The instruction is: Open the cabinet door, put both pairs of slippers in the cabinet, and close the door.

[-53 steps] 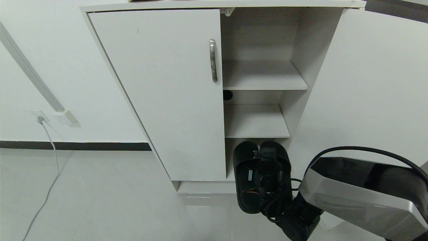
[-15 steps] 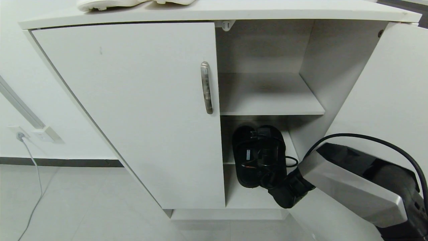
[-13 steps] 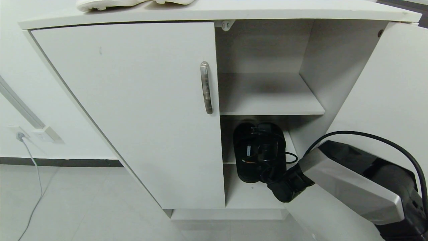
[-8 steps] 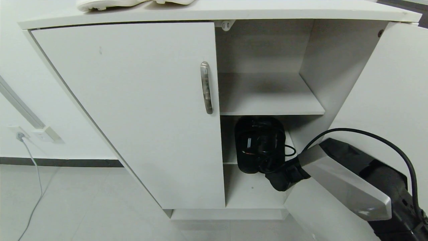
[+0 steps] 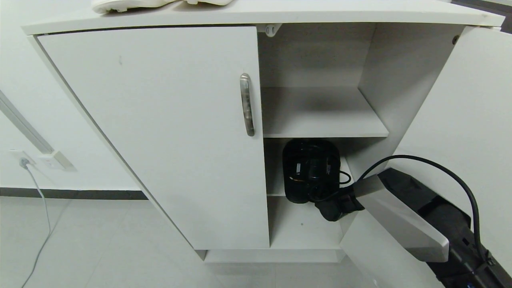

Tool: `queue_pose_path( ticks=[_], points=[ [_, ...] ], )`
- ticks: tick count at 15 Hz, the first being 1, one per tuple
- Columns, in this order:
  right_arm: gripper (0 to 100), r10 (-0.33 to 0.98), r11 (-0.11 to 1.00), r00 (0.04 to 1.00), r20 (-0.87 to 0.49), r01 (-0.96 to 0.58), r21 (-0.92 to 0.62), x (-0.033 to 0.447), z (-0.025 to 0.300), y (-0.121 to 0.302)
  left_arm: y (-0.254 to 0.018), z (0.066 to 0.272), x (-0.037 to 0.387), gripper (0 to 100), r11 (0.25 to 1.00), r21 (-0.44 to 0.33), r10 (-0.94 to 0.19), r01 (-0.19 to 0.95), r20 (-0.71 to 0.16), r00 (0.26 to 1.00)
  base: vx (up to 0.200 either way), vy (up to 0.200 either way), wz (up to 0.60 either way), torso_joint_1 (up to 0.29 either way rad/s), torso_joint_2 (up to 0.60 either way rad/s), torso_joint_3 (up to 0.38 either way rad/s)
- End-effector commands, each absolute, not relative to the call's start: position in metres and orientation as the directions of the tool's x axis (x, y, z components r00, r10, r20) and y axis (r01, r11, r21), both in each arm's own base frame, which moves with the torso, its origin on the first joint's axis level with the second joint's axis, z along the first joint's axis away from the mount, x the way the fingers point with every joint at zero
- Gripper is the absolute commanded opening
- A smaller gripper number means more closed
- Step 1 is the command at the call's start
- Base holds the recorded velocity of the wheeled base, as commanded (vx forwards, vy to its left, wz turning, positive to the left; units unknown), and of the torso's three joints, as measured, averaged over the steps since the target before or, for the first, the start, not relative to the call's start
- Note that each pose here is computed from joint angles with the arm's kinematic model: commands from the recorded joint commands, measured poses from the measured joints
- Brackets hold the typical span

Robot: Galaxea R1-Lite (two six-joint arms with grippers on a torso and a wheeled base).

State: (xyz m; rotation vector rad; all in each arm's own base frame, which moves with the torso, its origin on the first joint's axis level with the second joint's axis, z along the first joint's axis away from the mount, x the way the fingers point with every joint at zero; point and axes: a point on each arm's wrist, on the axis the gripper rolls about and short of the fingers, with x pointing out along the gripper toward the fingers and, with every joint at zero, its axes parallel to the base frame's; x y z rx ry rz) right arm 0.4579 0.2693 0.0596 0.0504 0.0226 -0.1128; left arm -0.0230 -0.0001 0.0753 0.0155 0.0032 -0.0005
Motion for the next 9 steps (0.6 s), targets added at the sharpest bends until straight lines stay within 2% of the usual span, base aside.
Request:
queue_pose_path(
  ticks=[1,6,9],
  points=[
    [100,-0.114,0.992,0.993,-0.030,0.115,0.045,0.459,0.056,0.269,0.000,0.075,-0.023,0,1.000,0.015,0.000,0.000,-0.005,1.000,0.000,0.000,0.00,0.000,0.00,0.000],
    [100,-0.114,0.993,0.993,-0.043,0.115,0.033,0.455,0.056,0.268,0.000,0.075,-0.023,0,1.000,0.015,0.000,0.000,-0.005,1.000,0.000,0.000,0.00,0.000,0.00,0.000],
    [100,-0.093,0.995,0.993,-0.066,0.095,0.016,0.430,0.073,0.265,0.000,0.075,-0.023,0,1.000,0.015,-0.003,0.003,-0.005,1.000,0.000,0.000,0.00,0.000,0.00,0.000]
  ],
)
